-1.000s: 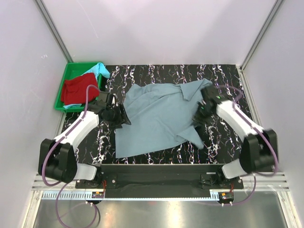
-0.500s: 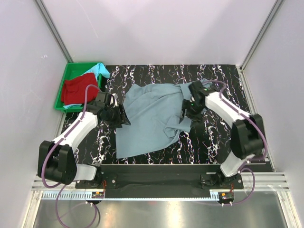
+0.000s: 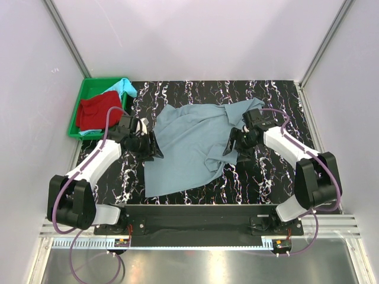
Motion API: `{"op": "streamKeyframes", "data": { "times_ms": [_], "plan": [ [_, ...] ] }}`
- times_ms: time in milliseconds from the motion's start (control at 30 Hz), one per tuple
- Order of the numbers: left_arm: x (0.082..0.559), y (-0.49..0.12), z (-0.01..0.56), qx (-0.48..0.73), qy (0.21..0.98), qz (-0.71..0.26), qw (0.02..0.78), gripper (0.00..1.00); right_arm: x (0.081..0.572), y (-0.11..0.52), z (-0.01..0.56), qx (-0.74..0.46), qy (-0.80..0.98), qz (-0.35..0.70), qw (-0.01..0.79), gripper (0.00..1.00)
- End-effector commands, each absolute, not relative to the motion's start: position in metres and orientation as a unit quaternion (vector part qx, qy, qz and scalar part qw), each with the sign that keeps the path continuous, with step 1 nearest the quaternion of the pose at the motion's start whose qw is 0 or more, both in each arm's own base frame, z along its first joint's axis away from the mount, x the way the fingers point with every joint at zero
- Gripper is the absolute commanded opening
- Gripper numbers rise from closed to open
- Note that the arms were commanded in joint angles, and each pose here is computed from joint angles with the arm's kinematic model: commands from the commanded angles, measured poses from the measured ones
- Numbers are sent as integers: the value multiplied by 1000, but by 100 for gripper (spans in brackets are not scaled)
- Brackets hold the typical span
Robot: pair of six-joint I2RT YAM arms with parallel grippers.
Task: Fold and stack the t-shirts
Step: Flatten the tshirt out
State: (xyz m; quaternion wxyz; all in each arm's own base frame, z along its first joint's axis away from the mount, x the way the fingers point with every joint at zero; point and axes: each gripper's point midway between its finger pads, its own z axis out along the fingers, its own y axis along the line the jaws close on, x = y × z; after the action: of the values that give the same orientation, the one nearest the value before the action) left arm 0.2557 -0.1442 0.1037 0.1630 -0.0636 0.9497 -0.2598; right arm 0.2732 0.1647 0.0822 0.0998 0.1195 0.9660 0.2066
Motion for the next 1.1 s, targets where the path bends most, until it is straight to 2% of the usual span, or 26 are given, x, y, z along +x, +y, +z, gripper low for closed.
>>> {"op": "streamKeyframes", "data": {
  "times_ms": [0,167,200,233,400,433,500,533,567,600,633,667,700,800,900,967,1033,1067],
  "plan": [
    [258,-146,110,-44,945,-276,169,56,298,174,85,88,958,231,145,70],
    [256,-141,110,-42,945,-277,169,56,305,177,79,72,958,234,151,60],
    [256,-140,110,-44,945,-277,170,56,304,180,80,81,956,242,143,50],
    [257,-140,111,-43,945,-277,170,56,300,184,83,87,954,255,135,47],
    [259,-136,110,-49,945,-274,172,56,273,217,134,161,911,372,73,40],
    [259,-135,110,-50,945,-274,172,56,275,222,155,159,899,398,90,36],
    [261,-134,109,-55,945,-273,174,56,288,223,170,181,890,404,107,32],
    [261,-134,109,-55,944,-274,173,56,309,223,179,193,885,405,122,29],
    [263,-134,109,-57,944,-275,173,56,326,220,178,218,880,403,124,22],
    [264,-135,109,-59,943,-278,172,56,346,215,179,280,859,417,99,20],
    [264,-135,109,-59,943,-279,170,56,377,224,173,297,841,444,80,20],
    [264,-135,108,-60,943,-280,168,56,384,238,184,291,819,492,42,32],
    [263,-137,109,-60,942,-286,165,55,399,247,191,327,790,519,7,34],
    [259,-138,111,-60,940,-292,166,55,439,249,216,312,759,569,62,41],
    [255,-134,110,-57,941,-286,173,55,440,233,219,281,788,536,109,57],
    [251,-133,107,-55,942,-282,171,55,427,223,212,271,804,519,101,61],
    [250,-131,105,-56,943,-281,170,55,411,215,202,229,832,491,123,69],
    [250,-131,105,-56,943,-281,169,55,408,211,199,195,845,475,150,70]
  ]
}}
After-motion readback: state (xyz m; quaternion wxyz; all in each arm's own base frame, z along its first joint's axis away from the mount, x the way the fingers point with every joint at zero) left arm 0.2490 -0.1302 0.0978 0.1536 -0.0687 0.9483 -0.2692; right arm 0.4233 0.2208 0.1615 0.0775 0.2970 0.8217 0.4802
